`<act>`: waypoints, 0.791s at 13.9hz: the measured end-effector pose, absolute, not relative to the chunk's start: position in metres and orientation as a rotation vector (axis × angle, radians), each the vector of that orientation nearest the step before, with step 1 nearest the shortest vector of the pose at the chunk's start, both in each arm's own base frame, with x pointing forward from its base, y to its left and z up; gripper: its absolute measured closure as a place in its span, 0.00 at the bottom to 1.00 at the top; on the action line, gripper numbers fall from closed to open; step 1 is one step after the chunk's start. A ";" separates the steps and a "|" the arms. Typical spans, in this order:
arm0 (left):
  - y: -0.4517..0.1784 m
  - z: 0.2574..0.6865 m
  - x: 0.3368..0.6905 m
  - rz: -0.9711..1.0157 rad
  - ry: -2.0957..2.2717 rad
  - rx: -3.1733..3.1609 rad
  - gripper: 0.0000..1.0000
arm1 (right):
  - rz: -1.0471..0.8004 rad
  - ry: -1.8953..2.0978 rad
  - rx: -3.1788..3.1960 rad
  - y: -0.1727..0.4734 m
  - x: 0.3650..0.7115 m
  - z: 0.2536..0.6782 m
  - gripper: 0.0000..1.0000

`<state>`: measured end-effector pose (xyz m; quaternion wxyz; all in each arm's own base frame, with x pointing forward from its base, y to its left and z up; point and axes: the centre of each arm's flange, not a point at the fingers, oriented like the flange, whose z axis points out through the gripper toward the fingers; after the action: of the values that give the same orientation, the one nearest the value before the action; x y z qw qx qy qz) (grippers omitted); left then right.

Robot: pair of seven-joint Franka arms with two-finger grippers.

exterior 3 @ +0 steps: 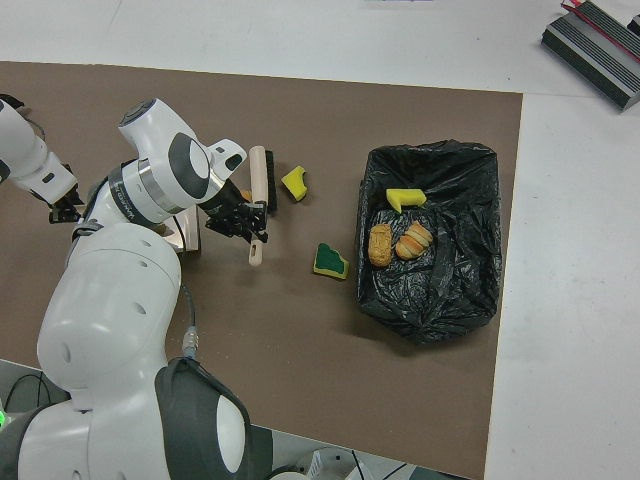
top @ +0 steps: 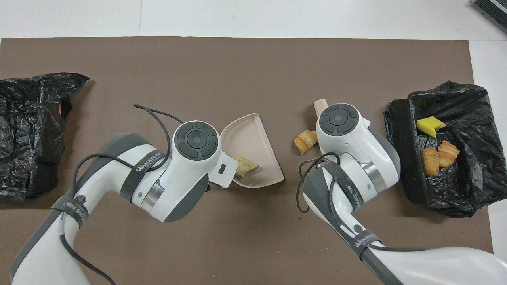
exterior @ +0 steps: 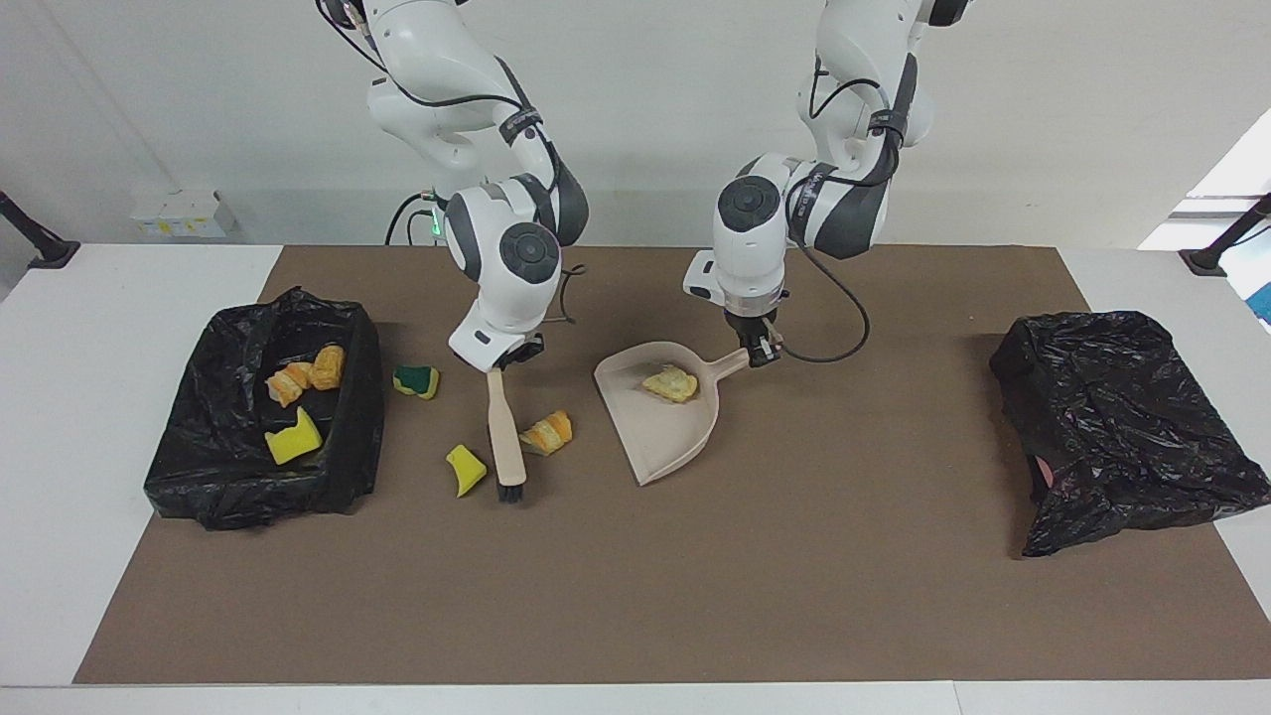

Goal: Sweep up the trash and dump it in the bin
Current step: 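Sweep the next bread crust into the dustpan with the right gripper's brush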

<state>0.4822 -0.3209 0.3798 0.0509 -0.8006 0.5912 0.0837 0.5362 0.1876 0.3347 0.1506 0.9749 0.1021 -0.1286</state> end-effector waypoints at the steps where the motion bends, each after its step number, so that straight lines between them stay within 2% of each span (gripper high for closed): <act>1: -0.321 0.380 0.482 0.258 1.791 -2.442 0.68 | -0.403 0.300 2.799 0.192 0.533 0.329 0.74; 7: -0.325 0.379 0.478 0.265 1.783 -2.446 0.68 | -0.624 0.414 2.861 0.228 0.505 0.335 0.74; 11: -0.325 0.372 0.477 0.239 1.789 -2.447 0.68 | -0.709 0.478 2.901 0.271 0.472 0.341 0.74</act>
<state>0.4771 -0.3255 0.3724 0.0505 -0.8036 0.5878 0.0786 0.4719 0.2712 0.3405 0.0583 0.9575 0.1579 -0.2341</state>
